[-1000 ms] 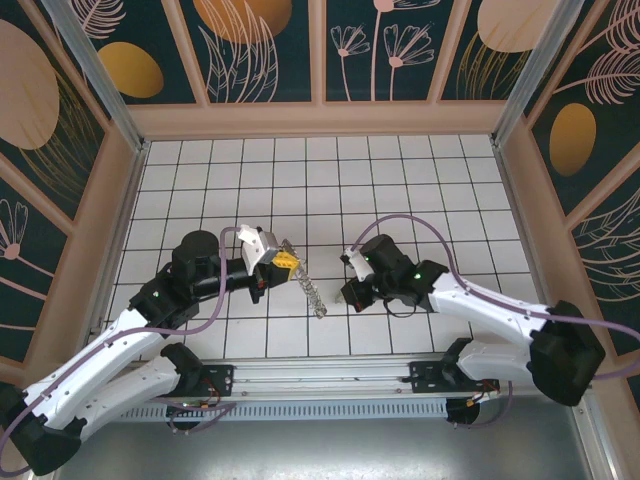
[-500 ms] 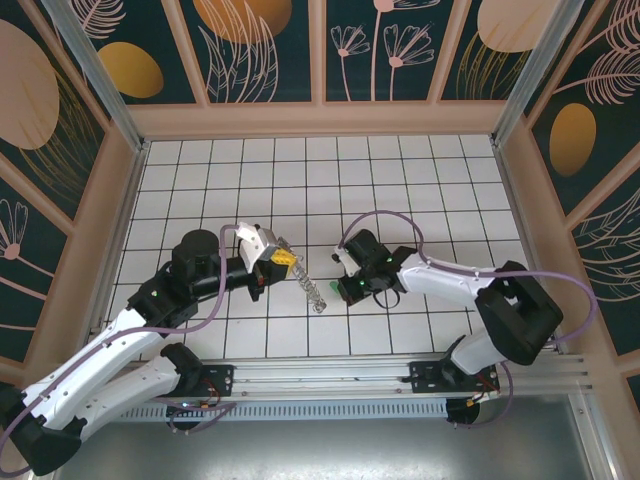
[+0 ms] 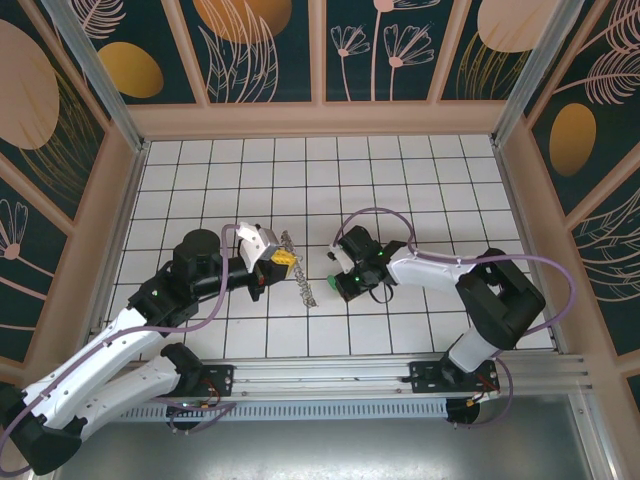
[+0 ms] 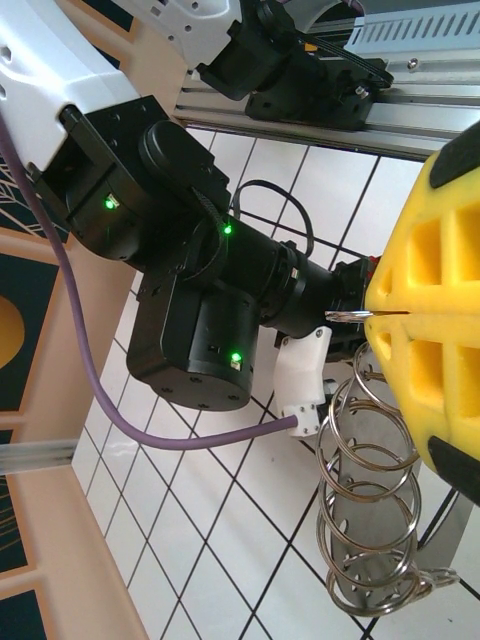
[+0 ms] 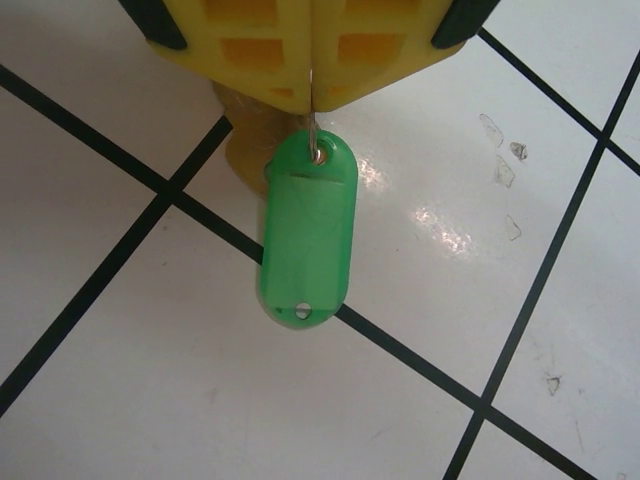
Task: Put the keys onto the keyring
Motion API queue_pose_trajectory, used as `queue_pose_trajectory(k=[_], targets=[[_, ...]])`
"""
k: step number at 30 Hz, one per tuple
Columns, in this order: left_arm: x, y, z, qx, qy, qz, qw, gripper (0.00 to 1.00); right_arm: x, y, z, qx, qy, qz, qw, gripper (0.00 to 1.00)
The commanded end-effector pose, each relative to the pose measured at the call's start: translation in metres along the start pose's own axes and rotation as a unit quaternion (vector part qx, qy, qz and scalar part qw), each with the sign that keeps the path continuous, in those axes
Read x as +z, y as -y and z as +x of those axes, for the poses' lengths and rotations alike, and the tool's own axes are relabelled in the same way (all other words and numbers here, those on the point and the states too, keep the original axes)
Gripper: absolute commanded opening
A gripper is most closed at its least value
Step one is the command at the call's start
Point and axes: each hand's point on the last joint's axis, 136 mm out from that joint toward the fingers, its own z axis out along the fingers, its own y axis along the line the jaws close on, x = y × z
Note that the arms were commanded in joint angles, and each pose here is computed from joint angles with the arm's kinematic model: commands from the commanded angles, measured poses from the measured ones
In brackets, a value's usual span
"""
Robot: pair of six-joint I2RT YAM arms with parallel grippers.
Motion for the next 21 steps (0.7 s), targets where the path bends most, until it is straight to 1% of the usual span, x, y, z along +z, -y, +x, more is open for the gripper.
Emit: queue_pose_trajectory(k=[1,3,8,12,21], targets=[[-0.005,0.003,-0.022,0.005,0.03,0.003,1.0,0.0,0.002,0.004,-0.009,-0.007,0.01,0.006,1.0,0.0],[-0.005,0.003,-0.021,0.004,0.028,0.003,1.0,0.0,0.002,0.003,-0.01,-0.009,0.012,0.001,1.0,0.01],[-0.004,0.002,-0.02,0.004,0.027,0.002,1.0,0.0,0.004,0.0,-0.012,-0.009,0.014,-0.009,1.0,0.1],[-0.005,0.002,-0.02,0.005,0.027,0.001,1.0,0.0,0.004,-0.002,-0.014,-0.009,0.018,-0.014,1.0,0.14],[-0.004,0.003,-0.02,0.004,0.026,0.003,1.0,0.0,0.005,-0.001,-0.019,-0.007,0.025,-0.008,1.0,0.16]])
